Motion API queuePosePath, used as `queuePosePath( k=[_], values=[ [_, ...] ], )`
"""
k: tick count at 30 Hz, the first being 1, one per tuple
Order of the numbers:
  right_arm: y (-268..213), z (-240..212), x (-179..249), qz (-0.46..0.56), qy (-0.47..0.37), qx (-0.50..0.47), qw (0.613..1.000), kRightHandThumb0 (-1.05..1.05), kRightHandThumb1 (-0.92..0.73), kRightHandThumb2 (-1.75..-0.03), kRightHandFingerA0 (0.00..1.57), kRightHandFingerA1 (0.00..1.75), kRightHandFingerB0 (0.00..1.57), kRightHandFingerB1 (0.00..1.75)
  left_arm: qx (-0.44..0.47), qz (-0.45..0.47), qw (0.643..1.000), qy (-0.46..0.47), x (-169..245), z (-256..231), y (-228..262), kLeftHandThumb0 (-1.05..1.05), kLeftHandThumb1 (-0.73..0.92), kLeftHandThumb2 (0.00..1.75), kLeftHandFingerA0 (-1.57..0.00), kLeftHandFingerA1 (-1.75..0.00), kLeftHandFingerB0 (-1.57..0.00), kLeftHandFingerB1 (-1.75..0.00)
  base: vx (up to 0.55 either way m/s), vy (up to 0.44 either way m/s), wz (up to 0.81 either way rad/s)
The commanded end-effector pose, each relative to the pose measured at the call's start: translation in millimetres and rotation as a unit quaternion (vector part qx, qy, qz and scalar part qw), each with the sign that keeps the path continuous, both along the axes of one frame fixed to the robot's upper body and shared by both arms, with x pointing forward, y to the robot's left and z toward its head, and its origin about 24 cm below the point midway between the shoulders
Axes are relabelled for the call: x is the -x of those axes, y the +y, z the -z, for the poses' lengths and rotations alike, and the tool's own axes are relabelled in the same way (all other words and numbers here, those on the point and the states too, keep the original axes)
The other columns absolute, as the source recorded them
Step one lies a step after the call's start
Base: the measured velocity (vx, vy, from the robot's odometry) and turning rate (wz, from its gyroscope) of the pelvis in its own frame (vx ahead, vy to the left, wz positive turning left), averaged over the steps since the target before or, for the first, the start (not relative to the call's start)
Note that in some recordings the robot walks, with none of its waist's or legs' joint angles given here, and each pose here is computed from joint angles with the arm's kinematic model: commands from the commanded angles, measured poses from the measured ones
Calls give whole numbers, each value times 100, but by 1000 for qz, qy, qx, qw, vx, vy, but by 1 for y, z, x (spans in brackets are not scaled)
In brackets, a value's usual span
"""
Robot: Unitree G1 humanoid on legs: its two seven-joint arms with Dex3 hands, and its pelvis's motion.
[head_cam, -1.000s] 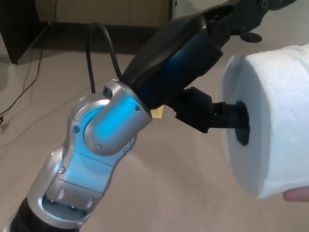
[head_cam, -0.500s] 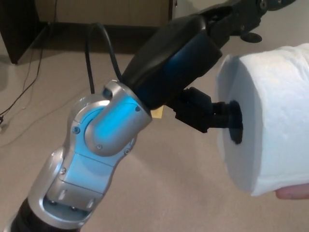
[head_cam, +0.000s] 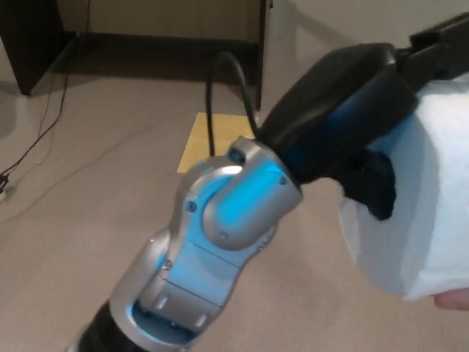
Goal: A person is holding a toilet paper roll and the robot extends its left hand to grab the roll by inserting its thumb into the gap in the middle and brings its hand down by its side. Then it extends its arm again to hand the toilet paper roll back to the person.
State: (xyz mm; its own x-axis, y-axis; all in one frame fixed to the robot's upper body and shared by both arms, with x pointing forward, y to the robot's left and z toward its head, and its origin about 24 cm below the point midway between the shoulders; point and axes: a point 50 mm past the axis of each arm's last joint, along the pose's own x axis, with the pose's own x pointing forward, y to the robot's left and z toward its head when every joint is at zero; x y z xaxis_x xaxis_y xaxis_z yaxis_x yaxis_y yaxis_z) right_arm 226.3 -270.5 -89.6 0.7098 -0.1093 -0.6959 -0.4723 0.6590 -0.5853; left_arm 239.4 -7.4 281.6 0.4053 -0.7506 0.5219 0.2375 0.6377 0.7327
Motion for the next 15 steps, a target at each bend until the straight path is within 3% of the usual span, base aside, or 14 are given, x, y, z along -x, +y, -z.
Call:
queuePosePath(
  k=[1,2,3,4,5,6,7,9,10,11,12,13,15],
  values=[
    [-7,-1,2,8,15,2,1000,-40,-69,-60,67,62,43,38,-2,26,1000,-2,9,4,-13,-13,75,71,-96,-146,-88,-52,0,0,0],
    [-8,-1,2,8,14,1,1000,-47,-56,-86,63,69,37,51,-1,23,1000,-9,10,5,-13,-8,72,76,-97,-141,-98,-62,0,0,0],
    [-8,-1,2,8,14,1,1000,-47,-56,-86,63,69,37,51,-1,22,1000,-11,10,6,-13,-8,72,76,-97,-141,-98,-62,0,0,0],
    [-8,-1,2,3,15,2,1000,-47,-56,-87,62,69,36,51,8,10,1000,-18,11,10,-13,-1,75,72,-87,-169,-69,-148,0,0,0],
    [-8,-1,2,2,15,3,1000,-48,-56,-87,62,69,36,51,11,5,1000,-17,12,11,-12,-6,76,74,-83,-174,-66,-154,0,0,0],
    [-8,-1,2,1,16,3,1000,-42,-68,-61,65,60,42,38,11,1,1000,-15,12,12,-11,-8,77,76,-82,-175,-62,-156,0,0,0],
    [-8,-1,2,0,16,3,1000,-48,-55,-87,59,66,36,51,11,-2,1000,-16,12,12,-9,-10,79,69,-79,-175,-59,-154,0,0,0],
    [-7,-3,0,-3,14,4,1000,-47,-55,-87,59,67,36,51,19,-8,999,-24,11,13,-5,-13,79,67,-79,-175,-60,-154,0,0,0],
    [-7,-3,0,-3,15,4,1000,-48,-55,-87,59,67,36,51,20,-12,999,-25,10,13,-1,-15,79,69,-81,-166,-67,-141,0,0,0],
    [-7,-3,-1,-5,17,3,1000,-47,-55,-87,58,66,36,51,20,-20,999,-20,8,14,4,-15,80,68,-81,-171,-66,-147,0,0,0],
    [-8,-3,-1,-5,17,3,1000,-42,-68,-61,62,60,42,38,20,-21,999,-19,8,14,5,-17,82,71,-84,-175,-66,-154,0,0,0],
    [-7,-3,0,-8,17,4,1000,-46,-54,-88,59,68,35,52,18,-26,999,-22,7,15,8,-18,83,66,-80,-175,-61,-154,0,0,0],
    [-7,-3,0,-12,17,5,1000,-46,-54,-88,59,68,35,52,16,-33,999,-26,6,16,14,-18,83,66,-80,-175,-61,-154,0,0,0]
  ],
)
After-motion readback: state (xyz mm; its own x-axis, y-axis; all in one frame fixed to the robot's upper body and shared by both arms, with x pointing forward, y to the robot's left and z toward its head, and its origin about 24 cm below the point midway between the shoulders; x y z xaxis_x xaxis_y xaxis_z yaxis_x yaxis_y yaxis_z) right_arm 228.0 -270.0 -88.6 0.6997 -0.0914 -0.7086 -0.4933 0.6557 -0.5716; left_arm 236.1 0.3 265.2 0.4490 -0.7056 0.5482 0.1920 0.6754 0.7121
